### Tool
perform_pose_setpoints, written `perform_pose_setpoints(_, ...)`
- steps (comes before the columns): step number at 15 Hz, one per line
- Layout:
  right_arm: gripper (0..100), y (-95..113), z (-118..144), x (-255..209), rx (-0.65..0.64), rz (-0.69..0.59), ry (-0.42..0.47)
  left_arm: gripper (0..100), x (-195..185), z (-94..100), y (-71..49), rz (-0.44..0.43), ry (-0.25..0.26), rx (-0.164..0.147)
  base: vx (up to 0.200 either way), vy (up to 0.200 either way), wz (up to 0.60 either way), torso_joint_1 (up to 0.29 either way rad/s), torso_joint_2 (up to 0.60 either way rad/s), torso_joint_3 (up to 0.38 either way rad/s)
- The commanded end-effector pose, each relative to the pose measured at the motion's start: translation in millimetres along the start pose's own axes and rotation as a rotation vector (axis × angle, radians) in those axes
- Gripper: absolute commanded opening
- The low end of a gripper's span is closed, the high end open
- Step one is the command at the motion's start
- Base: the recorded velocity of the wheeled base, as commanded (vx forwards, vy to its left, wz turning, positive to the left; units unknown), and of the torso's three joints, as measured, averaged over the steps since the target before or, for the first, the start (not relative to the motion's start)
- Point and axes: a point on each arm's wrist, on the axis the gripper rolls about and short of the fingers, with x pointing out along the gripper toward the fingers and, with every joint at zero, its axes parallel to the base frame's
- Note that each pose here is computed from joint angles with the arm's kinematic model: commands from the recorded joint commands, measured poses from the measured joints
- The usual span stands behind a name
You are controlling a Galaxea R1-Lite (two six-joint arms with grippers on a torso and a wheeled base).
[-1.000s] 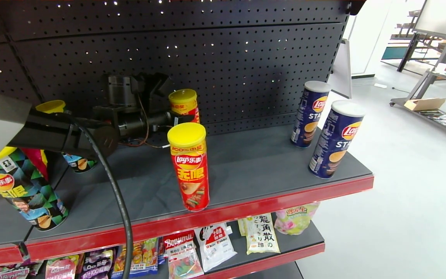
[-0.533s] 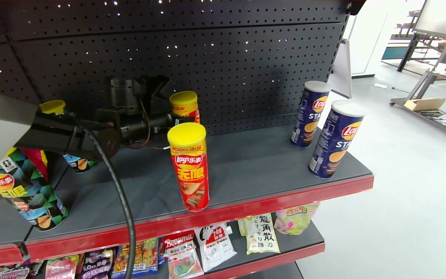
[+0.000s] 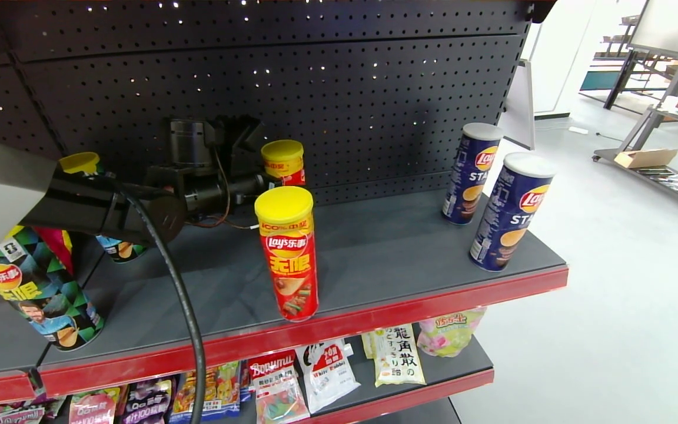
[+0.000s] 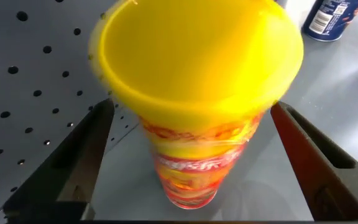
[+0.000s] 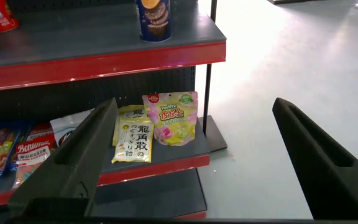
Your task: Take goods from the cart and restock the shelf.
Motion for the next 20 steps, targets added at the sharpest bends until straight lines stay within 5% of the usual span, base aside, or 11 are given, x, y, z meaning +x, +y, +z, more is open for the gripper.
perform_pose_setpoints(1, 100, 0, 0, 0, 0.0, 0.001, 0.002, 100, -7, 3.8, -0.7, 0.003, -0.006, 0.0, 0.0, 0.0, 0.0, 0.0, 0.0, 0.0)
perform_pose_setpoints(14, 100, 0, 0, 0, 0.0, 0.001, 0.002, 100, -89, -8.9, -10.6, 0.084, 0.075, -0.029, 0.0, 0.0, 0.0, 0.0, 0.0, 0.0)
perform_pose_setpoints(19, 100, 0, 0, 0, 0.0, 0.001, 0.002, 100, -179, -17.5, -22.0, 0.177, 0.085, -0.037, 0.0, 0.0, 0.0, 0.0, 0.0, 0.0)
perform_pose_setpoints(20, 100, 0, 0, 0, 0.0, 0.001, 0.002, 100, -217, -23.7, -36.4, 0.22, 0.097, -0.023, 0.0, 0.0, 0.0, 0.0, 0.0, 0.0)
